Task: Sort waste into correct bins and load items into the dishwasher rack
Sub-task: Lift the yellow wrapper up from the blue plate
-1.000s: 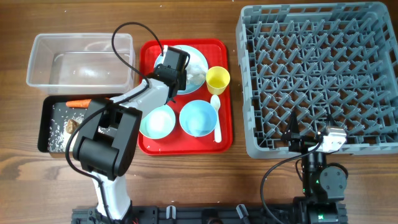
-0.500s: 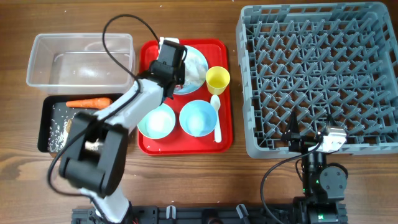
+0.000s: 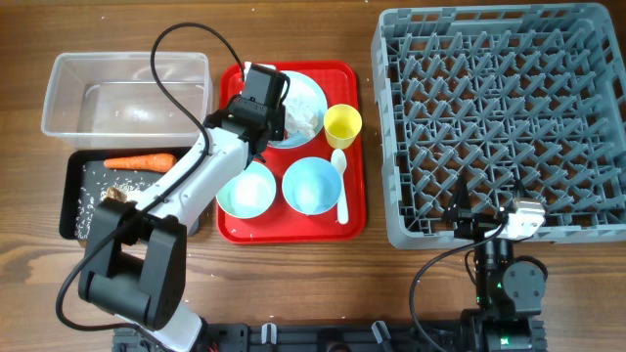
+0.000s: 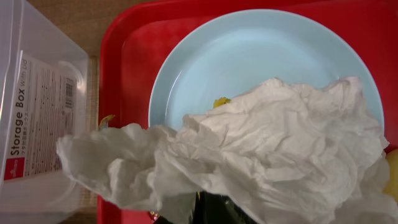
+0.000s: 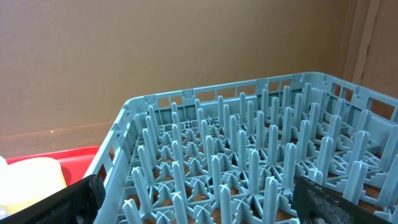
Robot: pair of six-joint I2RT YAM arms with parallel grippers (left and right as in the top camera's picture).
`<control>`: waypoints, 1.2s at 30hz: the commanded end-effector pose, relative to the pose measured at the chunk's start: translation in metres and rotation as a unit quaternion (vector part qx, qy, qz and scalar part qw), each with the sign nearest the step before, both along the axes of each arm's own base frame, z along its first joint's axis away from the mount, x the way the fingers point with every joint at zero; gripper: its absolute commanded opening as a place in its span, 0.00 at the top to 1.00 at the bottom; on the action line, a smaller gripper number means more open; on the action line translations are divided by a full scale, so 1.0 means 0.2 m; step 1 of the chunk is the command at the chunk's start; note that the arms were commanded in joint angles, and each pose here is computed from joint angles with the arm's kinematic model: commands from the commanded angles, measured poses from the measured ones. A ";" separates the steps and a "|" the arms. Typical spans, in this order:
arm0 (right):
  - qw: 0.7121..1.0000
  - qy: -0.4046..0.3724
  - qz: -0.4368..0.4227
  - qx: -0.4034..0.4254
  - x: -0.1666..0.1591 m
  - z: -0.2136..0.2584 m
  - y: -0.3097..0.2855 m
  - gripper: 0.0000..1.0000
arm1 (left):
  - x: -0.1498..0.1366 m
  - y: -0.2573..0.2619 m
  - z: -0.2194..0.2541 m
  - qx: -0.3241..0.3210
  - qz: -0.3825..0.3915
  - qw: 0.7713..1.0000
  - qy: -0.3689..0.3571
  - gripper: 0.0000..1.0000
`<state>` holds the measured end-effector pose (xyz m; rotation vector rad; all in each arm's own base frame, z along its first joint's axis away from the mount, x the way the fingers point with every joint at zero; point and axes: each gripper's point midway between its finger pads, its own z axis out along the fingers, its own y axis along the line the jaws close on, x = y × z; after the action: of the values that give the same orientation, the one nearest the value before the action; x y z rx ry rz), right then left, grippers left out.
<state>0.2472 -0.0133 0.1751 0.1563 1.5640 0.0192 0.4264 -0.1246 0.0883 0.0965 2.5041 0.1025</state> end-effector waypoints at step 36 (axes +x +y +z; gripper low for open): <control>1.000 -0.002 -0.007 0.004 0.00 0.00 -0.01 0.00 | 0.12 0.18 0.58 0.152 0.082 0.967 -0.187 0.96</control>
<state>0.2472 -0.0133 0.1751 0.1563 1.5640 0.0192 0.4516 -0.0981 0.1513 0.0877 2.2064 0.5382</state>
